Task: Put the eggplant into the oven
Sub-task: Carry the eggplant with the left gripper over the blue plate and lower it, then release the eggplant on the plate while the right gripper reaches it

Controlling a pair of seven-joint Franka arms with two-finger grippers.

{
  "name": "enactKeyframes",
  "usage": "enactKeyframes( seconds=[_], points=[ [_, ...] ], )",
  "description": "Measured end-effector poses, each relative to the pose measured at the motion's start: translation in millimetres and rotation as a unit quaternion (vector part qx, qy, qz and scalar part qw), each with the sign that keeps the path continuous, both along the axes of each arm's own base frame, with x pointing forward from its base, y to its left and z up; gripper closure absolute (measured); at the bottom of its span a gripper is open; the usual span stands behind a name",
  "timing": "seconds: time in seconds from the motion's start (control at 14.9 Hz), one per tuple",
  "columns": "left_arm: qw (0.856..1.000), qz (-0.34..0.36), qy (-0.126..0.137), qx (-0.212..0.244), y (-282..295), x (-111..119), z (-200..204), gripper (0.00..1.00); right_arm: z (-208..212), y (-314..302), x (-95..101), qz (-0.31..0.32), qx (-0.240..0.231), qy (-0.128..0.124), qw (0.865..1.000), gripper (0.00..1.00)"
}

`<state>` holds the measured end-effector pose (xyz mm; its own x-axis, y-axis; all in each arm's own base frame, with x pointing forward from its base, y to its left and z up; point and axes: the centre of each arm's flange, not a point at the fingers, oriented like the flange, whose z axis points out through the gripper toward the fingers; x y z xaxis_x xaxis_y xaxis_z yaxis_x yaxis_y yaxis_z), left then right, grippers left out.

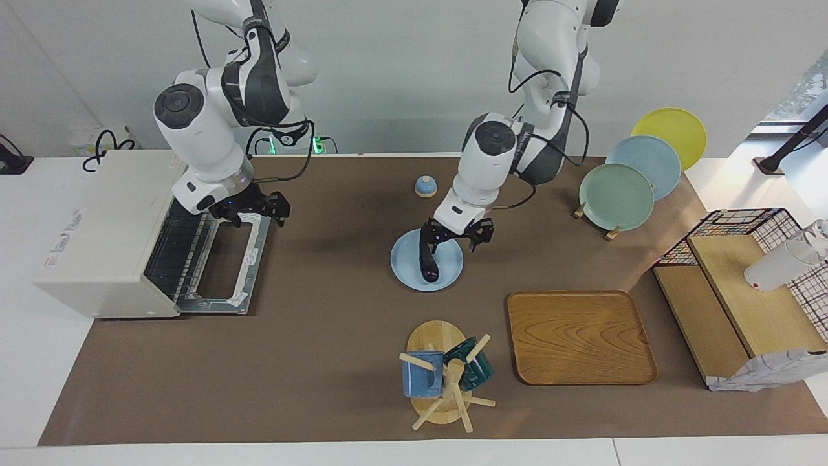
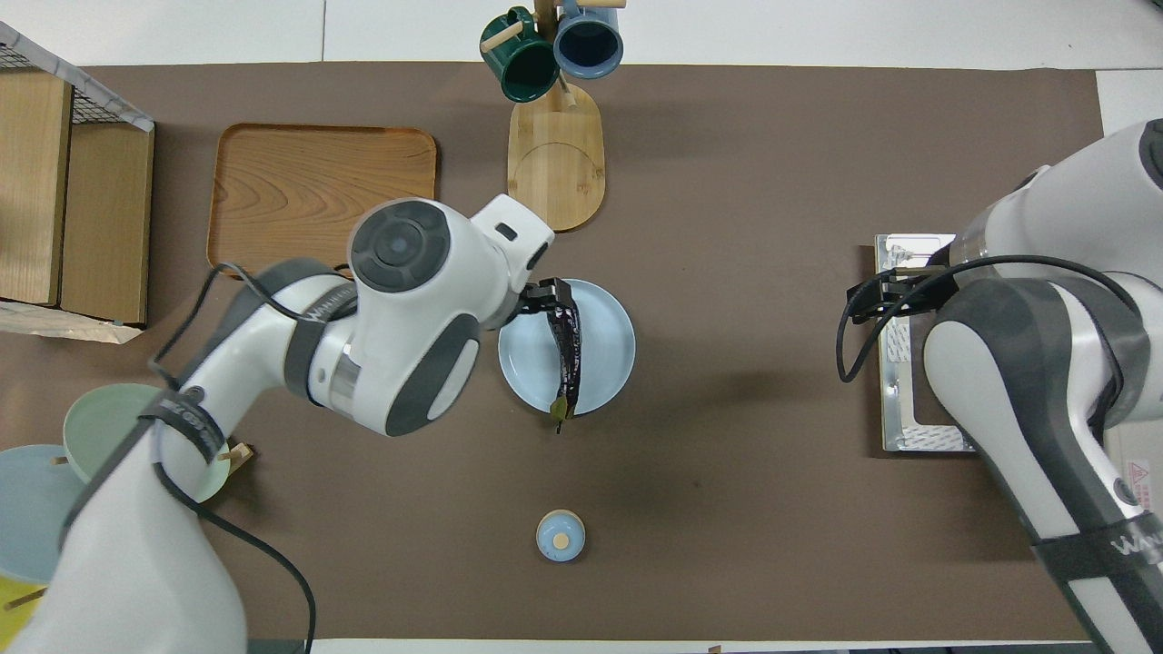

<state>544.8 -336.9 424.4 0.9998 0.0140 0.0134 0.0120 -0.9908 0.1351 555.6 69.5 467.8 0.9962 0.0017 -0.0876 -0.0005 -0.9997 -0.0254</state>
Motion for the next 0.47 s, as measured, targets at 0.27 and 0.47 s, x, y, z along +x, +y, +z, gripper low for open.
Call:
enactKeyframes(
  seconds=[0.27,0.47],
  points=[
    [1.000,-0.014,-0.008,0.004,97.0,49.5,65.7,0.00,-1.7,98.4,-3.8,0.025,0.021,-0.042,0.999,0.00],
    [0.999,-0.033,-0.013,0.024,150.9,61.4,83.2,0.00,-7.7,214.2,-15.1,0.014,0.044,-0.064,0.997,0.00]
  ],
)
